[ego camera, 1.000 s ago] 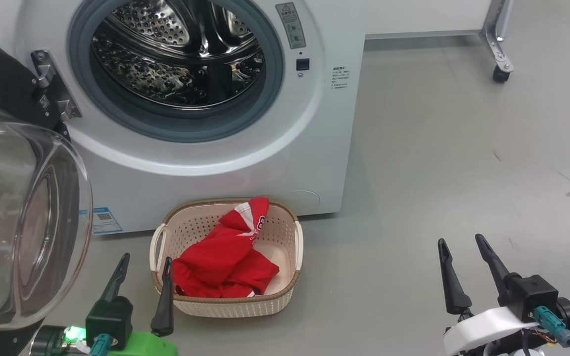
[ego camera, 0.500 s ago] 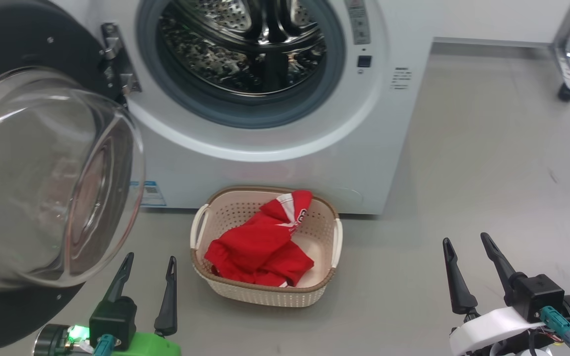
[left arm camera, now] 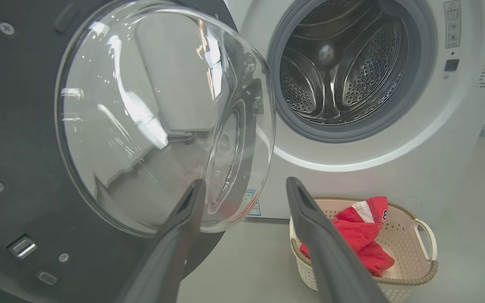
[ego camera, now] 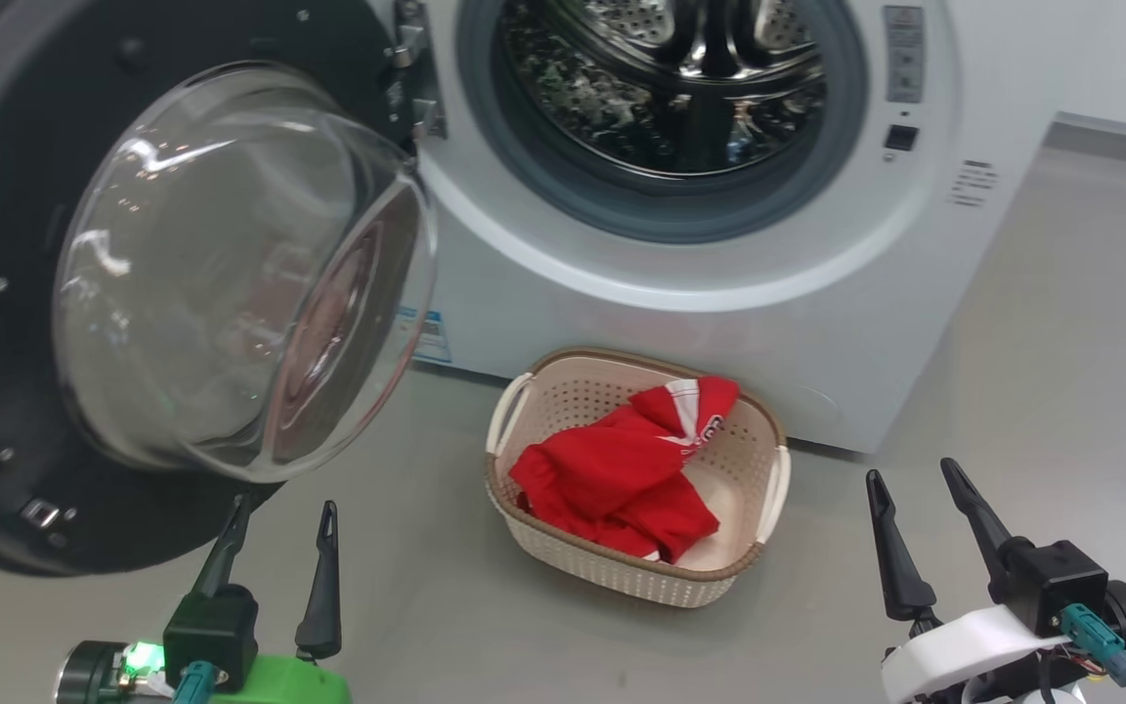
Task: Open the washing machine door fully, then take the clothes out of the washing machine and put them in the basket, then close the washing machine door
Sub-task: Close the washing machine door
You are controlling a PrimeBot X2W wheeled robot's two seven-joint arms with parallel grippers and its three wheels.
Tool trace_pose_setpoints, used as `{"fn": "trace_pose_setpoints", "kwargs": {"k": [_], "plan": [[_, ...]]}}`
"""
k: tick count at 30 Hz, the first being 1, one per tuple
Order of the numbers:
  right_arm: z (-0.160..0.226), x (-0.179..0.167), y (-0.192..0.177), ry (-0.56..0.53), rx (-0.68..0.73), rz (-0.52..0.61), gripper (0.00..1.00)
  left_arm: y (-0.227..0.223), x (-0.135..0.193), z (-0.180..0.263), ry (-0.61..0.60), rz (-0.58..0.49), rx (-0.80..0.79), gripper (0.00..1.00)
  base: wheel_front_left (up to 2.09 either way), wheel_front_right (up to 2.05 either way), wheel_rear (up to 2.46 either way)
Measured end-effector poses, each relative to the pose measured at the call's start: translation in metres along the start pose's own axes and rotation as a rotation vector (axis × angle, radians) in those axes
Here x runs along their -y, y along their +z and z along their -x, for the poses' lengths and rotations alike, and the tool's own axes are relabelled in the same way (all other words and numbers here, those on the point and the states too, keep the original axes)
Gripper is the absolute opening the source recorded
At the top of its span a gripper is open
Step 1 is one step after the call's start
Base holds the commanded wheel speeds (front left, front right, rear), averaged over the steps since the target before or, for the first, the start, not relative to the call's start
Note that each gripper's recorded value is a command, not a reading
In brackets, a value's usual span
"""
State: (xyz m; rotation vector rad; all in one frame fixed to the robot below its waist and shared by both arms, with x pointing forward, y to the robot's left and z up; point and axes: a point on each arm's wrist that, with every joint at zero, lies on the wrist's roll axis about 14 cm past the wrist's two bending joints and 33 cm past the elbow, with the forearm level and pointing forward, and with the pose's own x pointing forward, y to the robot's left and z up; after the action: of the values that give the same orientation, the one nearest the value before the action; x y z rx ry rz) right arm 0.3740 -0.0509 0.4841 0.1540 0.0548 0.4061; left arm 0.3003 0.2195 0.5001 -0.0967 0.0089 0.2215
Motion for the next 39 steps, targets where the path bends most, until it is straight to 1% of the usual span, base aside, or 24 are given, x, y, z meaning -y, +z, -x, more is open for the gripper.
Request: {"fn": "trace_pose_setpoints", "kwargs": {"k": [12, 22, 34, 35, 36, 37, 39], "plan": [[-0.030, -0.052, -0.009, 0.175, -0.026, -0.011, 1.00, 0.005, -0.054, 0.028, 0.192, -0.008, 0.020, 1.00, 0.00, 0.00, 0.00], [-0.039, -0.085, -0.018, 0.285, -0.058, -0.020, 1.00, 0.008, -0.083, 0.045, 0.300, -0.017, 0.035, 1.00, 0.00, 0.00, 0.00], [-0.041, -0.092, -0.017, 0.309, -0.058, -0.019, 1.00, 0.009, -0.086, 0.047, 0.315, -0.009, 0.040, 1.00, 0.00, 0.00, 0.00], [-0.041, -0.092, -0.017, 0.309, -0.058, -0.019, 1.00, 0.009, -0.086, 0.047, 0.317, -0.008, 0.040, 0.87, 0.00, 0.00, 0.00], [-0.040, -0.092, -0.017, 0.309, -0.058, -0.018, 1.00, 0.009, -0.086, 0.047, 0.317, -0.008, 0.041, 0.61, 0.00, 0.00, 0.00], [-0.040, -0.092, -0.017, 0.309, -0.058, -0.018, 1.00, 0.009, -0.086, 0.047, 0.317, -0.008, 0.041, 0.45, 0.00, 0.00, 0.00], [-0.040, -0.091, -0.017, 0.308, -0.059, -0.017, 1.00, 0.009, -0.085, 0.047, 0.314, -0.003, 0.042, 0.20, 0.00, 0.00, 0.00]]}}
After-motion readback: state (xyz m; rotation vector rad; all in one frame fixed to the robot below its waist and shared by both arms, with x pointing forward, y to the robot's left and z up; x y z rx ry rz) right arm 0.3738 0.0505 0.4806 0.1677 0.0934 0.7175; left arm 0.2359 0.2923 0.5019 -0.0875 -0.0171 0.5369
